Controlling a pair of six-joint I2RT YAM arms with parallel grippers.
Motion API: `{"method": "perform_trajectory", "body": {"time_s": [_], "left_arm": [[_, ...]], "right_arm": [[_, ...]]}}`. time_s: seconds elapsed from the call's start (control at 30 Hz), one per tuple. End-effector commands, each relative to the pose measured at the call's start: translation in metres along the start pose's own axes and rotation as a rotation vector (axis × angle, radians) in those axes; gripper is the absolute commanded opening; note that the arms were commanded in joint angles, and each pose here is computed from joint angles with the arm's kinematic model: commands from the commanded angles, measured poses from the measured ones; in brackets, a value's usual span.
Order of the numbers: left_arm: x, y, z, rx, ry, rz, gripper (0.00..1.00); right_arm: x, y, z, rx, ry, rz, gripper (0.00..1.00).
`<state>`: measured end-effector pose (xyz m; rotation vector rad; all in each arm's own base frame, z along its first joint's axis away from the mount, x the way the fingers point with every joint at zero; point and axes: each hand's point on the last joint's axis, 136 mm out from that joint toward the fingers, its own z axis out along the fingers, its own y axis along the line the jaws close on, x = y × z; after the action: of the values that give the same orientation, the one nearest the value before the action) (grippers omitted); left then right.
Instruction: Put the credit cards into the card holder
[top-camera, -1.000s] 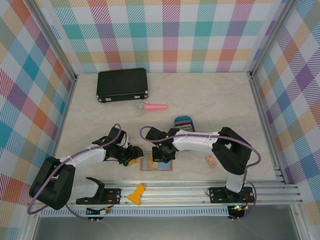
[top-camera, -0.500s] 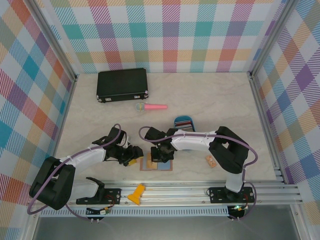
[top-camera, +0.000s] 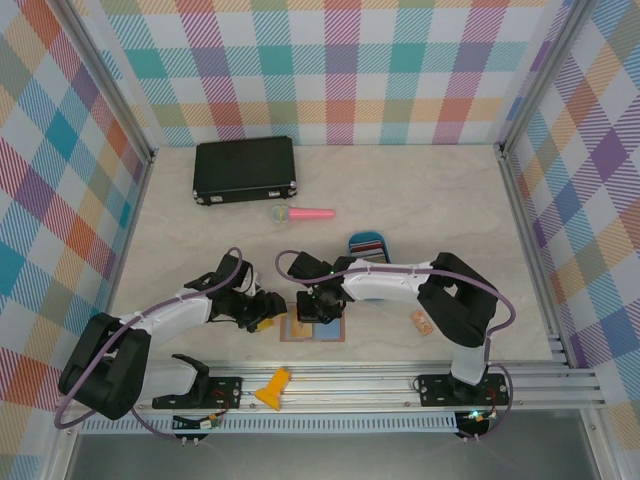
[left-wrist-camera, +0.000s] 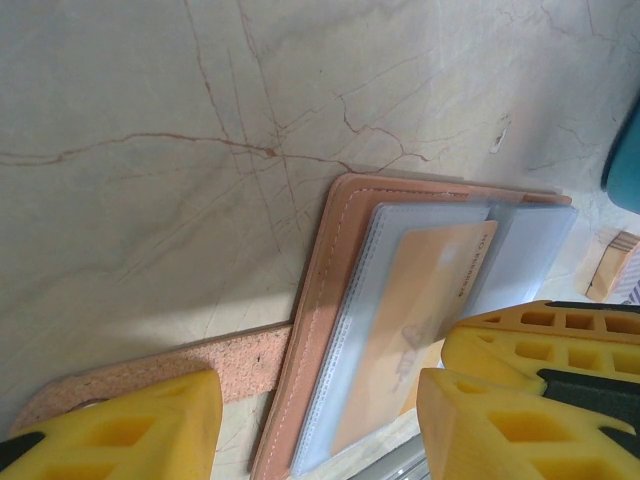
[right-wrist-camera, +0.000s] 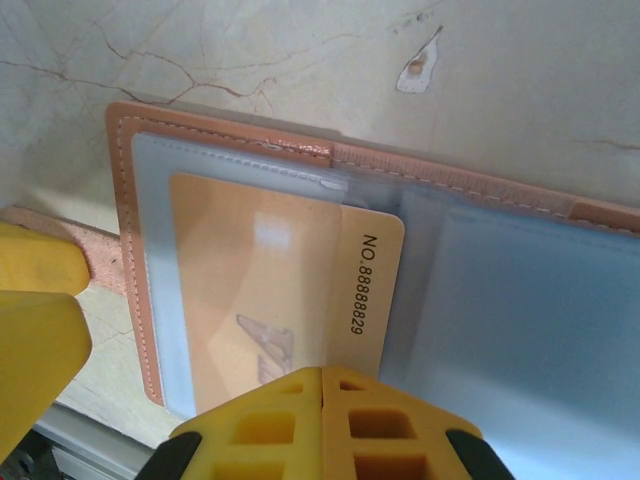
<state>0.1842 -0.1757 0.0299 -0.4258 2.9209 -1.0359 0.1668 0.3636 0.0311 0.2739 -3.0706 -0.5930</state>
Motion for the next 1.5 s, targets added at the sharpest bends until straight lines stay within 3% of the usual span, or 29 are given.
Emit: {"method": "perform_trajectory", "body": {"time_s": [0.0, 0.17, 0.67, 1.17, 1.47], "left_arm": [[0.015, 0.036, 0.005, -0.129, 0.042, -0.056, 0.55], [0.015, 0.036, 0.005, -0.129, 0.041, -0.055, 0.55], [0.015, 0.036, 0.004, -0.131, 0.04, -0.053, 0.55], [0.017, 0.036, 0.005, -0.133, 0.042, -0.048, 0.55], [0.017, 0.036, 0.005, -0.135, 0.041, -0.046, 0.55]], "right_arm": [[0.001, -0.007, -0.011, 0.021, -0.017, 0.019, 0.02], [0.005, -0.02, -0.02, 0.086, -0.021, 0.042, 0.01], [0.011, -0.017, 0.004, 0.067, 0.051, 0.063, 0.02], [0.014, -0.007, 0.02, -0.017, 0.084, 0.061, 0.03], [0.009, 0.006, 0.007, -0.065, 0.052, 0.023, 0.05]]}}
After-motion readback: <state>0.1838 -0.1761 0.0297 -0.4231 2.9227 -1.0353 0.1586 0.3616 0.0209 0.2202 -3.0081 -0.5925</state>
